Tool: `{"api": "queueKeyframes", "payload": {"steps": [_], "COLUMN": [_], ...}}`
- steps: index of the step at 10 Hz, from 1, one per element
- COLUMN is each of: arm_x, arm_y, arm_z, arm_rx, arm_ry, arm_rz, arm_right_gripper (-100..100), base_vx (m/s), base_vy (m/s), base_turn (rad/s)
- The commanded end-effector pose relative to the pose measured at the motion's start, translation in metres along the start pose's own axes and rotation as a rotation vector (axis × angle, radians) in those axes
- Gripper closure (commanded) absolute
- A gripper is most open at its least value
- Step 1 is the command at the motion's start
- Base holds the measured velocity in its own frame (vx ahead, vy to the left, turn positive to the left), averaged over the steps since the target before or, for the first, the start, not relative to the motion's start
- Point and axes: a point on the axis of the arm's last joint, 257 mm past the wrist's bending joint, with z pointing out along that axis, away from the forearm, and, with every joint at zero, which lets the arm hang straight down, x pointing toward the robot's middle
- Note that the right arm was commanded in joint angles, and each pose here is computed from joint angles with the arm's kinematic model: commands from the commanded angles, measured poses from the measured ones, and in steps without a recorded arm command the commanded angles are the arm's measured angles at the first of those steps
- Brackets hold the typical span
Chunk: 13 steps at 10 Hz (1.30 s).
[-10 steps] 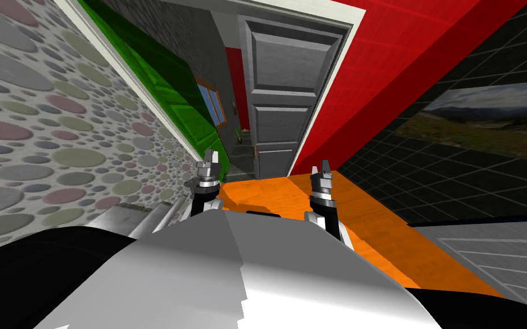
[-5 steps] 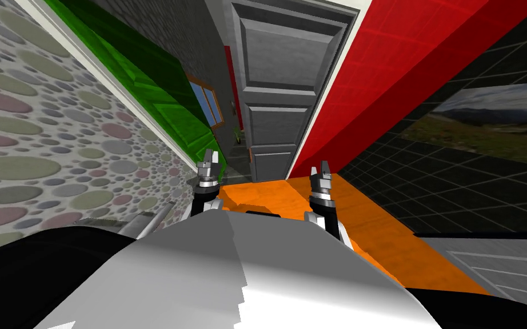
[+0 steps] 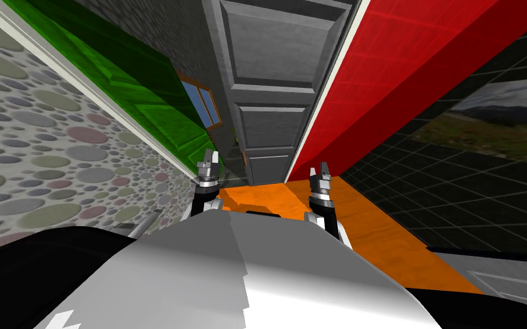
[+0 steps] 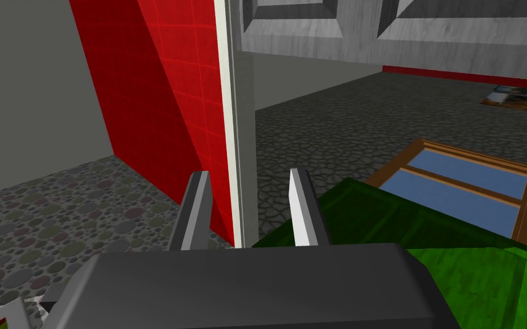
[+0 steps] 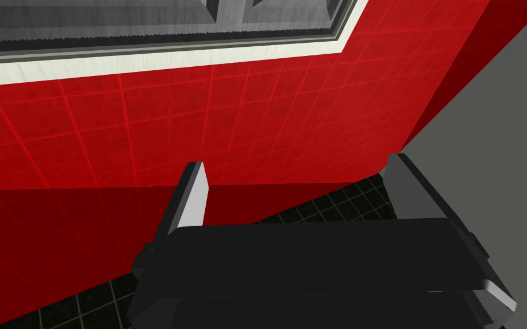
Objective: Push the door open
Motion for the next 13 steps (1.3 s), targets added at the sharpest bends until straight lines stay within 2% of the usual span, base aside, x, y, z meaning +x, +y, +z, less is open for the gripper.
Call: {"api": "queueKeyframes", "payload": {"steps": [1, 5, 10, 13], "arm_x": [0.0, -0.001, -0.006, -0.01], "arm_y": [-0.004, -0.014, -0.037, -0.051], "arm_z": [-0.0008, -0.004, -0.0123, -0.018], "arm_rx": [0.003, 0.014, 0.039, 0.054], "arm_ry": [0.001, 0.003, -0.007, -0.022], "arm_rz": [0.019, 0.069, 0.187, 0.261], "arm_right_gripper": [-100, -100, -100, -100], "base_vx": [0.161, 0.19, 0.219, 0.143], "base_vy": [-0.125, -0.154, -0.137, -0.092], "base_turn": [0.043, 0.054, 0.116, 0.14]}}
